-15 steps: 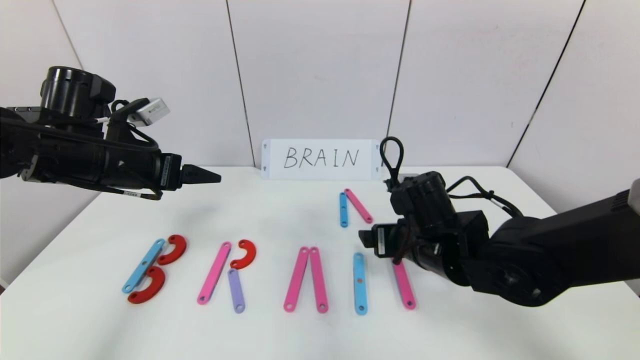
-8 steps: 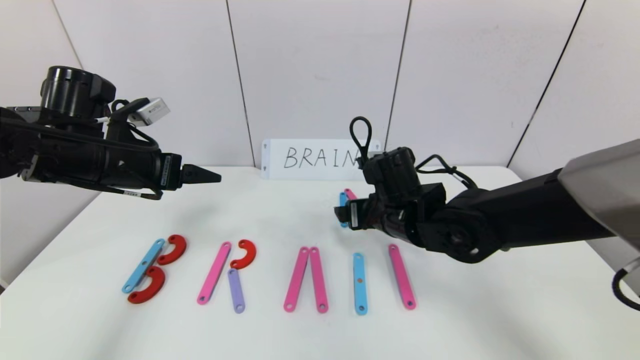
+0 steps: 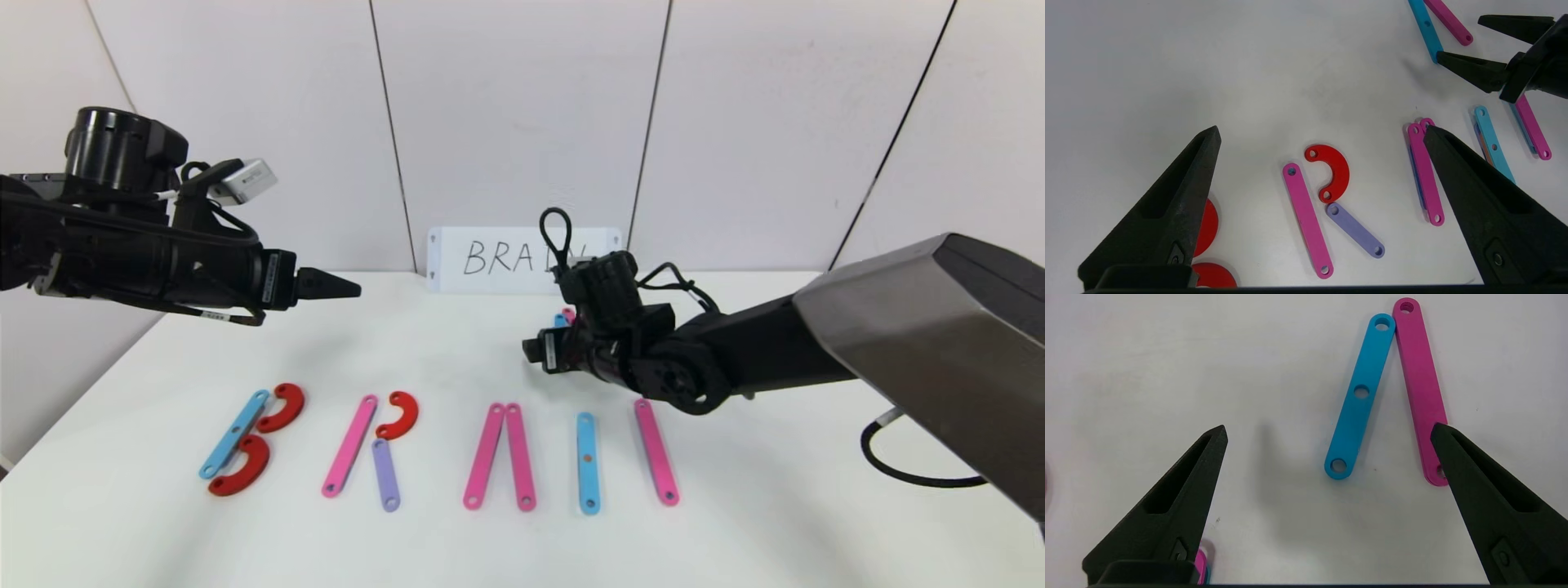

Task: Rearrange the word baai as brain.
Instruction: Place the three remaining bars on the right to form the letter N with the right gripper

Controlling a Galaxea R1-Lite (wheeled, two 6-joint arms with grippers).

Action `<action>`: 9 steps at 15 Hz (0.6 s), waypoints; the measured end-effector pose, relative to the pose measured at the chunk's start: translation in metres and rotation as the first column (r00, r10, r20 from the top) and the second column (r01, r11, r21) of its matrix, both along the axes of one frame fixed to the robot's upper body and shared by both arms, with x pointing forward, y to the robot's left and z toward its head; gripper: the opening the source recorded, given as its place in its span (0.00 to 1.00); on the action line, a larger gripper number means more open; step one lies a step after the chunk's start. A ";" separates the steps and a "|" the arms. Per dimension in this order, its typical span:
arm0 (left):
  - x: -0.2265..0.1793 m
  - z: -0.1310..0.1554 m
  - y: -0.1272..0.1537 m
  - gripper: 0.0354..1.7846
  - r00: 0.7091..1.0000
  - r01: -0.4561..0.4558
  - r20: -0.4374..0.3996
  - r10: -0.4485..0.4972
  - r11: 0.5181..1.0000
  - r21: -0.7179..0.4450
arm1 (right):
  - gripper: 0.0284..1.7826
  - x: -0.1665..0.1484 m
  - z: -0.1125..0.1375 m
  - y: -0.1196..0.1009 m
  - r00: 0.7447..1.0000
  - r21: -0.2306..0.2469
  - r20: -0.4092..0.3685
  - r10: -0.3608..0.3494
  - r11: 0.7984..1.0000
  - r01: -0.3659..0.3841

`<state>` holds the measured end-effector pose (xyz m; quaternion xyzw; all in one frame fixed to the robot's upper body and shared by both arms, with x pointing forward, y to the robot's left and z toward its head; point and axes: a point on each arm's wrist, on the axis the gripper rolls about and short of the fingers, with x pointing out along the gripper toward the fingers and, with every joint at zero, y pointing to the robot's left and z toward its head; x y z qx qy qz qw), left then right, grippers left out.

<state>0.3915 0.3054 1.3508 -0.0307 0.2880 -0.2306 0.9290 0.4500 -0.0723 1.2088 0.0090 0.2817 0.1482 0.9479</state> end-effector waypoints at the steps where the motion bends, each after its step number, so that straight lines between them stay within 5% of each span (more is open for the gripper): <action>1: 0.000 0.000 0.000 0.97 1.000 0.000 0.000 0.000 1.000 0.000 | 0.98 0.004 -0.003 0.002 1.000 -0.001 0.002 0.008 1.000 -0.008; 9: 0.001 -0.001 0.000 0.97 1.000 0.000 -0.002 0.000 1.000 0.000 | 0.98 0.021 -0.024 0.013 1.000 0.000 -0.008 0.026 1.000 -0.026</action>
